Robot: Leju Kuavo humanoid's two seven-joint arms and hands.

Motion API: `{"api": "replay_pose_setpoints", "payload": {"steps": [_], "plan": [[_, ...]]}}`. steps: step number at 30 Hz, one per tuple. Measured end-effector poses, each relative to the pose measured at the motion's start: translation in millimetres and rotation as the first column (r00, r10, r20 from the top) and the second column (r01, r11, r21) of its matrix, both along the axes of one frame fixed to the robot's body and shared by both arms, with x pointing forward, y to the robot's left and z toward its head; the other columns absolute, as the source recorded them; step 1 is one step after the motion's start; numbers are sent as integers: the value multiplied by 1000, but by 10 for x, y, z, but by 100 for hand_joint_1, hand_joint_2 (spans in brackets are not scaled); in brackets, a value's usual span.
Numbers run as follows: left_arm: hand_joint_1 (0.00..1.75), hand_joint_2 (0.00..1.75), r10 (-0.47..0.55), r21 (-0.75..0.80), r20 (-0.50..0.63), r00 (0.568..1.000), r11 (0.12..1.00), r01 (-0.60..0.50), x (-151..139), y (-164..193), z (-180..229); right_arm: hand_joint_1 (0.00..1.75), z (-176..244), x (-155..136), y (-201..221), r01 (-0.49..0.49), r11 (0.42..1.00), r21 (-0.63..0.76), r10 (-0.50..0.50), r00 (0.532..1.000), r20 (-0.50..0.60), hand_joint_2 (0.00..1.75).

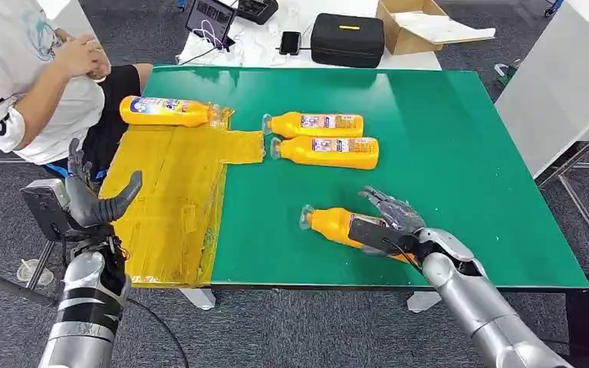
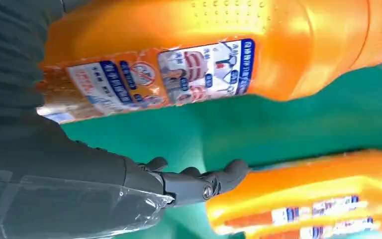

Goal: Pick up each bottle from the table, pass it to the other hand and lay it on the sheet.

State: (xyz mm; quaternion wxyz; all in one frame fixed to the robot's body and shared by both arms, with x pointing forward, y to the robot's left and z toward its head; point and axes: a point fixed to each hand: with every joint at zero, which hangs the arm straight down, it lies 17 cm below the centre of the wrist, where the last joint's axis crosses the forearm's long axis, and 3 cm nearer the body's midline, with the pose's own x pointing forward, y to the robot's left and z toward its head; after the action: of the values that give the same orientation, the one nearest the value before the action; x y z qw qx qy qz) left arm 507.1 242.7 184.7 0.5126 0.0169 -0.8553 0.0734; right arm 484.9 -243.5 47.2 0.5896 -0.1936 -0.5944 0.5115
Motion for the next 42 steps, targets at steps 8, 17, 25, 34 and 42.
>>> {"api": "replay_pose_setpoints", "payload": {"steps": [8, 17, 25, 34, 42], "plan": [[0, 175, -16, -2, -20, 1000, 1000, 16, -29, -34, -98, 0, -26, -99, 26, -14, 1000, -22, 13, 1000, -19, 175], [0, 175, -44, 9, -50, 998, 999, 45, -28, -117, -215, 0, -242, -247, -58, -48, 997, -61, 42, 994, -98, 175], [0, 175, -66, 14, -76, 995, 998, 67, -18, -203, -307, 0, -323, -286, -67, -61, 995, -84, 51, 991, -120, 175], [0, 175, -78, 8, -92, 993, 997, 79, -11, -233, -367, 175, -420, -349, -226, -58, 991, -122, 36, 984, -177, 175], [0, 175, -86, 5, -100, 991, 996, 86, -11, -251, -397, 175, -457, -404, -302, -73, 989, -131, 44, 976, -211, 175]]}}
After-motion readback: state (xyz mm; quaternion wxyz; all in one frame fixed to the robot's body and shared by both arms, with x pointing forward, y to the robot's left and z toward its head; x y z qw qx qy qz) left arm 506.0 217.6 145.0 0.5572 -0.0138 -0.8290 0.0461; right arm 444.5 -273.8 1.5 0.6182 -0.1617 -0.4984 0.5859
